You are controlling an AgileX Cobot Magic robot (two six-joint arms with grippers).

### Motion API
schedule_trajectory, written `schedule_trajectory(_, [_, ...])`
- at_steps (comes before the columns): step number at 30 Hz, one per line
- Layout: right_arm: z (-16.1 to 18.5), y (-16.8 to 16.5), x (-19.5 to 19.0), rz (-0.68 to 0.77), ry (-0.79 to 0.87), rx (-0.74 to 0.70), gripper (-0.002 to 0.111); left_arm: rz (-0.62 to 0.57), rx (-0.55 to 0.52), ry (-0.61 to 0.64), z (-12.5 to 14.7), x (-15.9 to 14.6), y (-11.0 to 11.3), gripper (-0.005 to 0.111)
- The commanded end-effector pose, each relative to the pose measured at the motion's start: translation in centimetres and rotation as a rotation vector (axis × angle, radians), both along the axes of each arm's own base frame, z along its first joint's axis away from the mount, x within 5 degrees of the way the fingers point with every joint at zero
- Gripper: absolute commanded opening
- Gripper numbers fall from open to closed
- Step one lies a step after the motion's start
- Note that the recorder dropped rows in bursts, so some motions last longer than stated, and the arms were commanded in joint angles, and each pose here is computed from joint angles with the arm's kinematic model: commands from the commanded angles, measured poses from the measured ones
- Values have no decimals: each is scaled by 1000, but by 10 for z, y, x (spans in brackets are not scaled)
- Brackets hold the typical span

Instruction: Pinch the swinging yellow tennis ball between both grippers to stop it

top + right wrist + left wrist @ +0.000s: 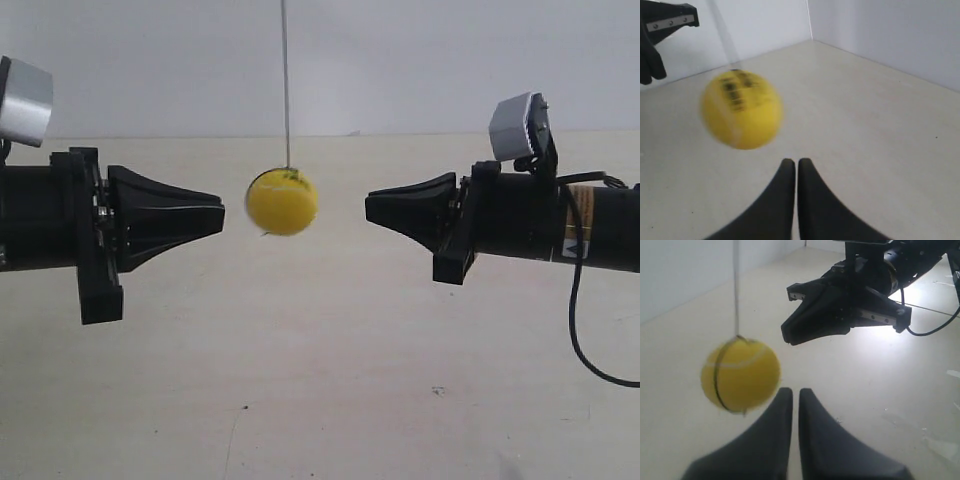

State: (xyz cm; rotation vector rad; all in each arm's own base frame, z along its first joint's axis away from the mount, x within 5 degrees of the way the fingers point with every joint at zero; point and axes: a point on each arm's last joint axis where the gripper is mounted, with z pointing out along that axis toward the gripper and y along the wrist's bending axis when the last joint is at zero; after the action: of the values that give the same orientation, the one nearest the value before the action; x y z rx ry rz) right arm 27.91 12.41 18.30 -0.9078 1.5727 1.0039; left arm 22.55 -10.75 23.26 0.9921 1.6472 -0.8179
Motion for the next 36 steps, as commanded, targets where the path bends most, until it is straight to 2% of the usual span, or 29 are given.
schedule_trajectory(1, [3, 1, -2, 25, -12, 16, 0, -19, -11, 26, -4, 2, -2, 5])
schedule_trajectory(15, [3, 2, -3, 45, -18, 21, 0, -50, -26, 27, -7, 2, -4, 5])
schedule_trajectory(28, [-23, 4, 2, 43, 37, 6, 0, -59, -20, 14, -7, 1, -4, 5])
schedule_trajectory(36, [-21, 29, -7, 101, -14, 10, 0, -94, -27, 13, -6, -2, -6, 5])
